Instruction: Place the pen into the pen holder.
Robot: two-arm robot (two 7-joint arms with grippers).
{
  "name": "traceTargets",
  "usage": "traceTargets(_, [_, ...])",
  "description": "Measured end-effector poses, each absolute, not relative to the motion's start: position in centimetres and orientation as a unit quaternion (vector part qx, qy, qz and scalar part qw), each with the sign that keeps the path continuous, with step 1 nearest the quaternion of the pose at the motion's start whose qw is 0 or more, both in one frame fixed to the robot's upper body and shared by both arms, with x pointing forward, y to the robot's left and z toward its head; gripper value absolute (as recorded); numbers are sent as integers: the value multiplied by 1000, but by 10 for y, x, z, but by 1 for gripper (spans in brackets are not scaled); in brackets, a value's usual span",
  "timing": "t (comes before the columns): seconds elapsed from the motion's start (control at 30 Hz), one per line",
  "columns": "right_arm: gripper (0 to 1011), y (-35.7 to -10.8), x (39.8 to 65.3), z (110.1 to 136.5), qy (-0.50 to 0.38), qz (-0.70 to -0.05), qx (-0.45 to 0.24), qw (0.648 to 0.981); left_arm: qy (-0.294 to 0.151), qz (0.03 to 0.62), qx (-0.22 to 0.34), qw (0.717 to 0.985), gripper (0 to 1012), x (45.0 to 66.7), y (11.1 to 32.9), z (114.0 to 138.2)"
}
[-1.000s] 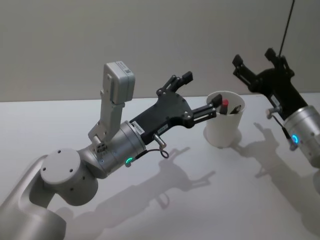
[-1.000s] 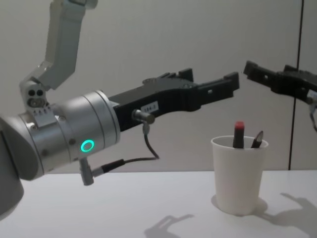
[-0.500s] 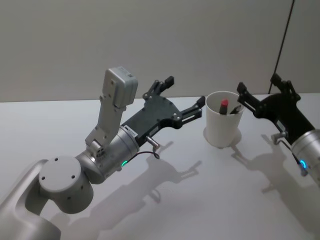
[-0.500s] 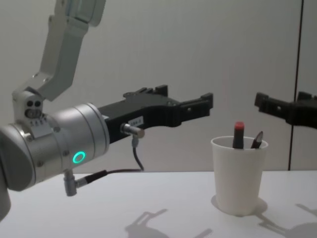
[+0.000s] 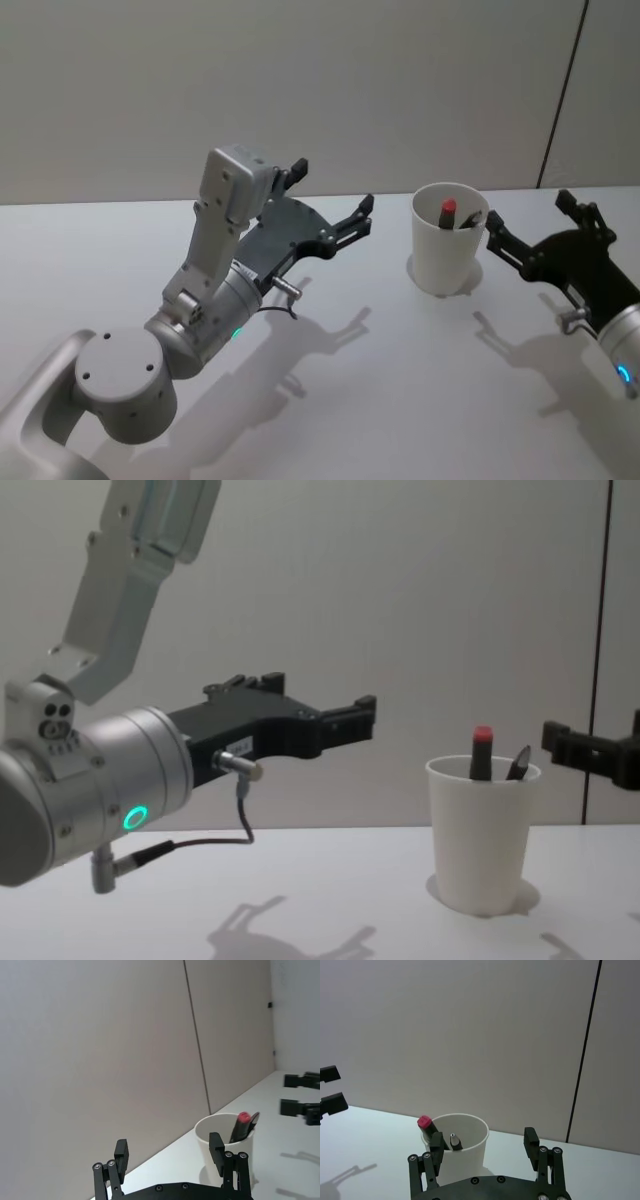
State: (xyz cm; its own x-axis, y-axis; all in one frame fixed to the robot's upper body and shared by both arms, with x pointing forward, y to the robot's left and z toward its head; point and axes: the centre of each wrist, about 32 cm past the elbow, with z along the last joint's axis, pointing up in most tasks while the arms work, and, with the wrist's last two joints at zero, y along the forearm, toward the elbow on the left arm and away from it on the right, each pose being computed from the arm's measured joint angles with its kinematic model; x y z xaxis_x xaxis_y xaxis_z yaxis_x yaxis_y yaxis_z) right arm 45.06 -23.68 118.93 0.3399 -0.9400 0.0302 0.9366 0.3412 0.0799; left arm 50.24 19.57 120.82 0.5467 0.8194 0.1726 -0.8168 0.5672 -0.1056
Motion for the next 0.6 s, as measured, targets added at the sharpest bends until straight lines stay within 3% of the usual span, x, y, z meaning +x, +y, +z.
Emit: traceTargets(0.6, [1002,-237,443,1189,-35,-577,12,816,-126,529,28,839,1001,492,198,1205])
